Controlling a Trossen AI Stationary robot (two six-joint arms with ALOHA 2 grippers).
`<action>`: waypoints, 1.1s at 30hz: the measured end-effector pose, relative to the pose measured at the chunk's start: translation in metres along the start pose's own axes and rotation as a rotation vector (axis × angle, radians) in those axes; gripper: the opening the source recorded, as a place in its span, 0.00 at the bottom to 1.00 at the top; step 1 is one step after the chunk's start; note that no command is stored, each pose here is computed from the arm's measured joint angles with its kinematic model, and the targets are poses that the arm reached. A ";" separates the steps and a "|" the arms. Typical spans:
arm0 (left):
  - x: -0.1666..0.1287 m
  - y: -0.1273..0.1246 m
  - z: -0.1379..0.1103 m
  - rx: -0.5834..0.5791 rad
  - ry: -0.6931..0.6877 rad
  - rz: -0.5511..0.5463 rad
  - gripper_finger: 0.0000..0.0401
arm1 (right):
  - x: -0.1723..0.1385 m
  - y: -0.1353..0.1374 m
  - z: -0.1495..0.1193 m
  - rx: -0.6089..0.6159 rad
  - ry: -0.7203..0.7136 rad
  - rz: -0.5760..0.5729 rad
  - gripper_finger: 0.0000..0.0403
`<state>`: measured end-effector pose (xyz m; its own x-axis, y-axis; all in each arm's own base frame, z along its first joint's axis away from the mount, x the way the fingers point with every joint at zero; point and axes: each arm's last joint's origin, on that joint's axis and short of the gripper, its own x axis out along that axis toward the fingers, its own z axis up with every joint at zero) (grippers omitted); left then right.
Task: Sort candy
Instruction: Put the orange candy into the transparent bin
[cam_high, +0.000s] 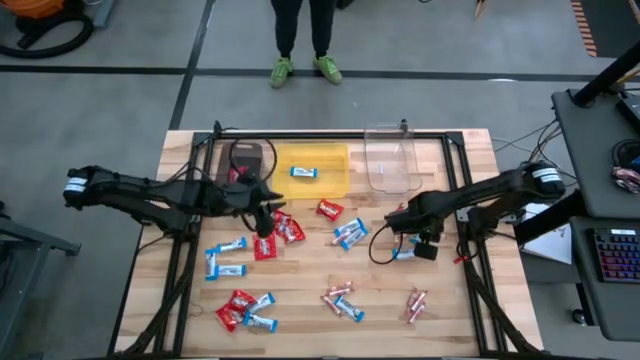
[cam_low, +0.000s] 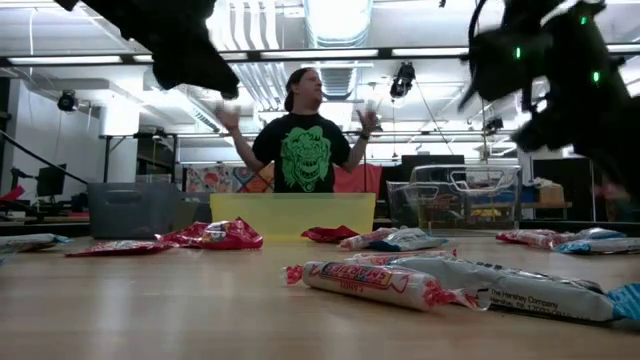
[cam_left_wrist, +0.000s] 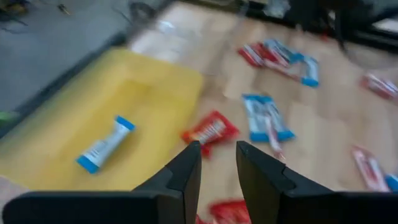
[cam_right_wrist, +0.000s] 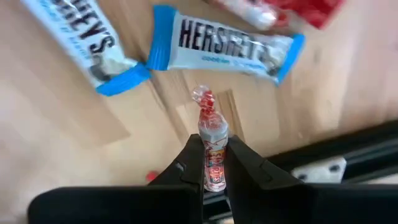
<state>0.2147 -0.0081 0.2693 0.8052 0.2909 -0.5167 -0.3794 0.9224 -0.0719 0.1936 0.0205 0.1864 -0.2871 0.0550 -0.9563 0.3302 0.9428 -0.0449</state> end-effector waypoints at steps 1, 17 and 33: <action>-0.001 -0.003 -0.002 -0.005 0.019 -0.028 0.21 | -0.008 0.000 -0.002 0.001 -0.039 0.018 0.08; -0.001 -0.026 -0.033 -0.169 0.303 -0.113 0.21 | -0.130 -0.027 0.011 -0.021 -0.869 -0.070 0.08; -0.002 -0.025 -0.037 -0.189 0.347 -0.101 0.21 | -0.075 -0.187 0.105 0.189 -0.586 -0.329 0.19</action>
<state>0.2059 -0.0411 0.2402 0.6534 0.0682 -0.7539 -0.4091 0.8698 -0.2759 0.2477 -0.1945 0.2367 0.1157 -0.4602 -0.8803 0.4758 0.8036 -0.3575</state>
